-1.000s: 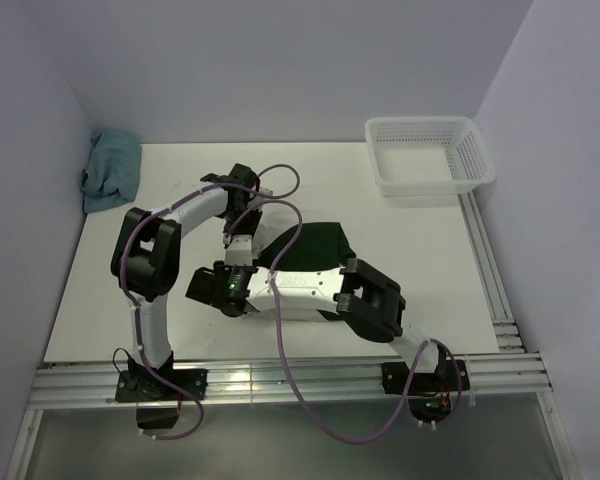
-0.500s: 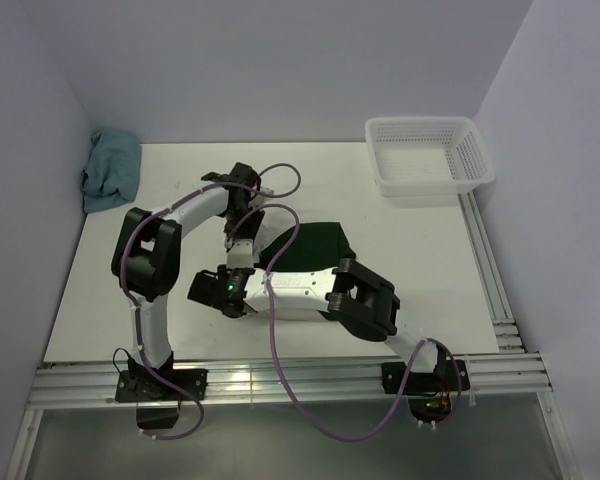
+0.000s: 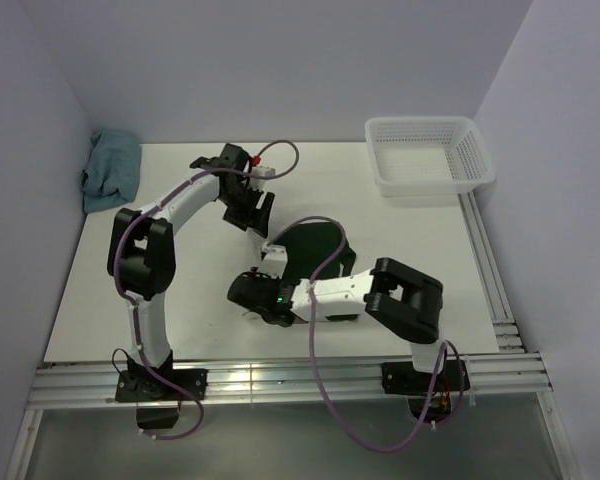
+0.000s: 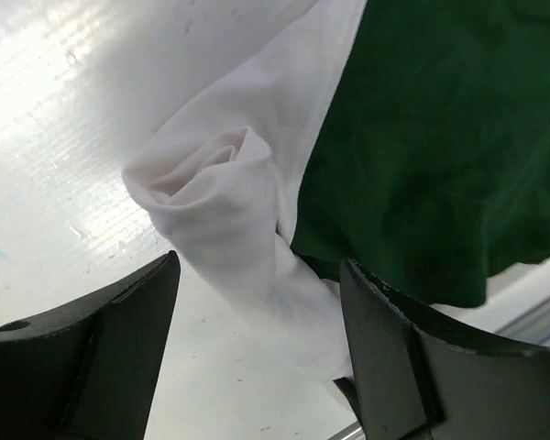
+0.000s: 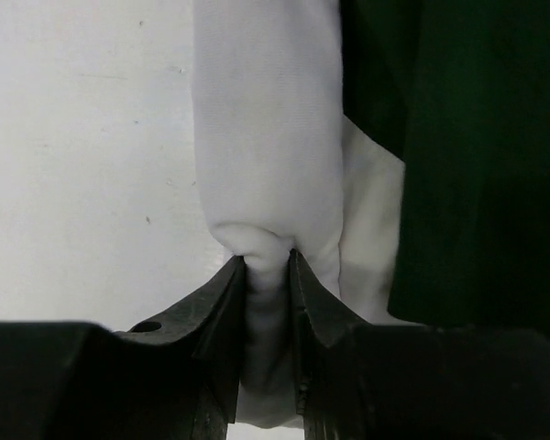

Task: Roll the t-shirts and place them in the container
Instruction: Roll the tshirt

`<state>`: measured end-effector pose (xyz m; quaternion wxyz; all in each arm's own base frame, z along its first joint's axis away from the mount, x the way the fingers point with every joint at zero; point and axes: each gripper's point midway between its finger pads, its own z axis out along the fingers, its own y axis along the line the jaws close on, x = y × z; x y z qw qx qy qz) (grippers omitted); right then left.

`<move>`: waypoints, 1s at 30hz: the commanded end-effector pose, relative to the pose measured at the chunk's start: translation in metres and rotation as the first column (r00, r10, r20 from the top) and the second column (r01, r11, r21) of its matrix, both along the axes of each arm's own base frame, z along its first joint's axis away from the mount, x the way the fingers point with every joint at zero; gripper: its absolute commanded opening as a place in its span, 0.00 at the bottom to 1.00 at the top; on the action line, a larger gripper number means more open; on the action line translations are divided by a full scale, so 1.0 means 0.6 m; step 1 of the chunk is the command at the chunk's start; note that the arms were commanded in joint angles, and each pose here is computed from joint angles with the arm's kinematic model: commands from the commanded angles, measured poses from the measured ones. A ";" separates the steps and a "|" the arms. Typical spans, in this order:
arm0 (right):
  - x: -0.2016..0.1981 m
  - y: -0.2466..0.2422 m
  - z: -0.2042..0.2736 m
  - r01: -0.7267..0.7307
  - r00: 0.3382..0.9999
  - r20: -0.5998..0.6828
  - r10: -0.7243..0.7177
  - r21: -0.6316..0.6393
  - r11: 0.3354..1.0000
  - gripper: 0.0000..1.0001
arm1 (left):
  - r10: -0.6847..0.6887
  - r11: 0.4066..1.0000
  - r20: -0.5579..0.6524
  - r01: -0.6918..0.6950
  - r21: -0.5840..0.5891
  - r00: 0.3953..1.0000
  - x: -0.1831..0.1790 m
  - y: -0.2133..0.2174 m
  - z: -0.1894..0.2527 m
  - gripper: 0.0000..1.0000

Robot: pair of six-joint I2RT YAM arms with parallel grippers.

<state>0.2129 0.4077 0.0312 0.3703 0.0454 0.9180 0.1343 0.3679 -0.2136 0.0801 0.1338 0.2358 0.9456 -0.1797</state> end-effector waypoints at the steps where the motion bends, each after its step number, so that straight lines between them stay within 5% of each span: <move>1: -0.023 0.035 0.011 -0.078 0.994 -0.055 0.099 0.292 0.953 0.17 | -0.033 0.987 0.062 0.042 -0.153 0.998 0.017 0.003 0.080 0.75; 9: -0.020 0.016 0.025 -0.065 0.990 -0.056 0.130 0.636 0.769 0.13 | -0.110 0.932 0.064 0.125 -0.340 0.992 -0.014 0.024 0.086 0.78; 13: -0.022 0.010 0.022 -0.029 0.987 -0.087 0.133 0.725 0.689 0.13 | -0.143 0.916 0.024 0.142 -0.376 0.989 -0.042 0.023 0.049 0.80; 21: -0.023 0.002 0.007 0.006 0.983 -0.119 0.138 0.777 0.629 0.12 | -0.140 0.887 -0.041 0.107 -0.449 0.989 -0.041 0.006 -0.018 0.81; 27: -0.030 -0.011 0.004 0.025 0.982 -0.131 0.134 0.799 0.600 0.12 | -0.033 0.916 -0.063 0.005 -0.401 0.997 -0.008 0.010 -0.061 0.71; 30: -0.034 -0.014 -0.003 0.034 0.981 -0.141 0.136 0.804 0.593 0.12 | 0.011 0.933 -0.064 -0.033 -0.359 0.998 0.003 0.017 -0.066 0.56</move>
